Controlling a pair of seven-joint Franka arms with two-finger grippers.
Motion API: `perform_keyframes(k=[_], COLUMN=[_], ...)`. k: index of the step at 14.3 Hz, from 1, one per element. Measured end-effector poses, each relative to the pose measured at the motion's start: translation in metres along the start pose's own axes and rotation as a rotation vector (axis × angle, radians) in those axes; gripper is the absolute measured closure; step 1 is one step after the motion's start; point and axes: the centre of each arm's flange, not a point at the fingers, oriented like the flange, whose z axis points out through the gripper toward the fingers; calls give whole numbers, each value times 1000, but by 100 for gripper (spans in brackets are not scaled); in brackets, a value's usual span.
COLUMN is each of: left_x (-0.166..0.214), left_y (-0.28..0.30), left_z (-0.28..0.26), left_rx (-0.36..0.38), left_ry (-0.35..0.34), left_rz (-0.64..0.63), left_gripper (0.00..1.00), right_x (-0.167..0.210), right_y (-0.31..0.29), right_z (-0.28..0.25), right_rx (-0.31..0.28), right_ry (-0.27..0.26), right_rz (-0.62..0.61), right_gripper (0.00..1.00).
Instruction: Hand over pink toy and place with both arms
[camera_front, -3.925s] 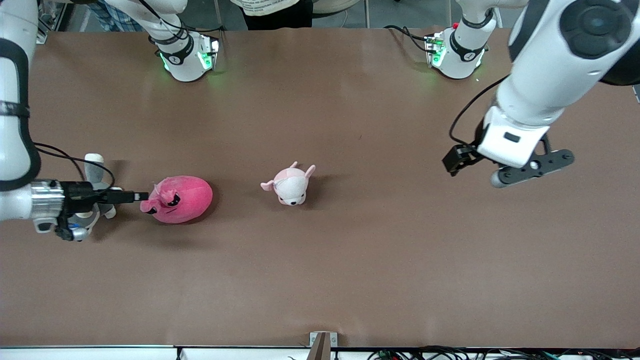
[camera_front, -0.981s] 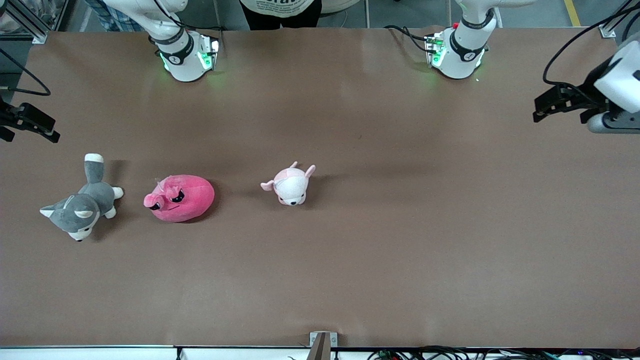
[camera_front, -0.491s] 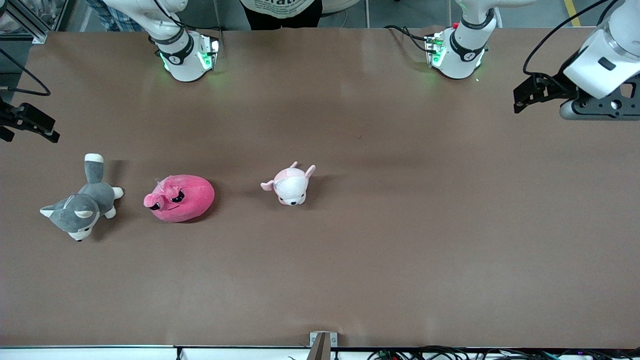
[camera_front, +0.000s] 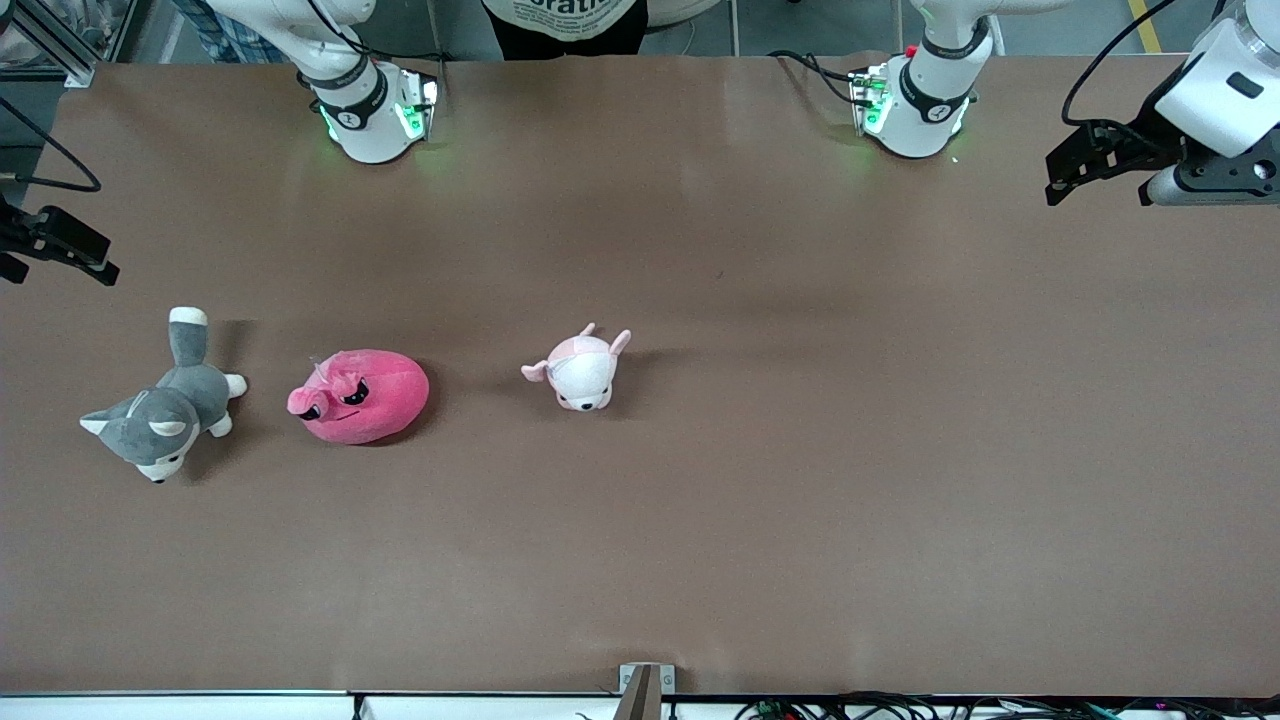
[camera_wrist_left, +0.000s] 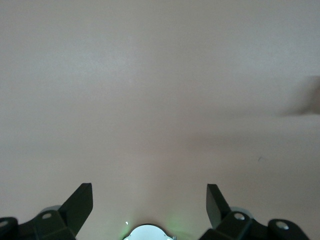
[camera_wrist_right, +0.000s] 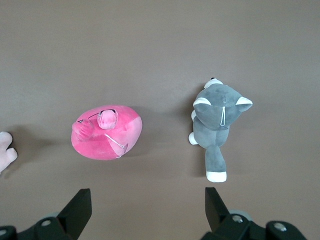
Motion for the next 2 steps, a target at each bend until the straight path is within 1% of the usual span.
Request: perform_keyframes(k=[2], left_x=[0], left_y=[0], left_z=[-2], left_rx=[-2], left_ry=[4], left_rz=[0], left_gripper=[0], right_x=[0], right_y=[0], right_z=[0], right_rx=[0], right_ry=[-1], right_rz=[0], right_gripper=[0])
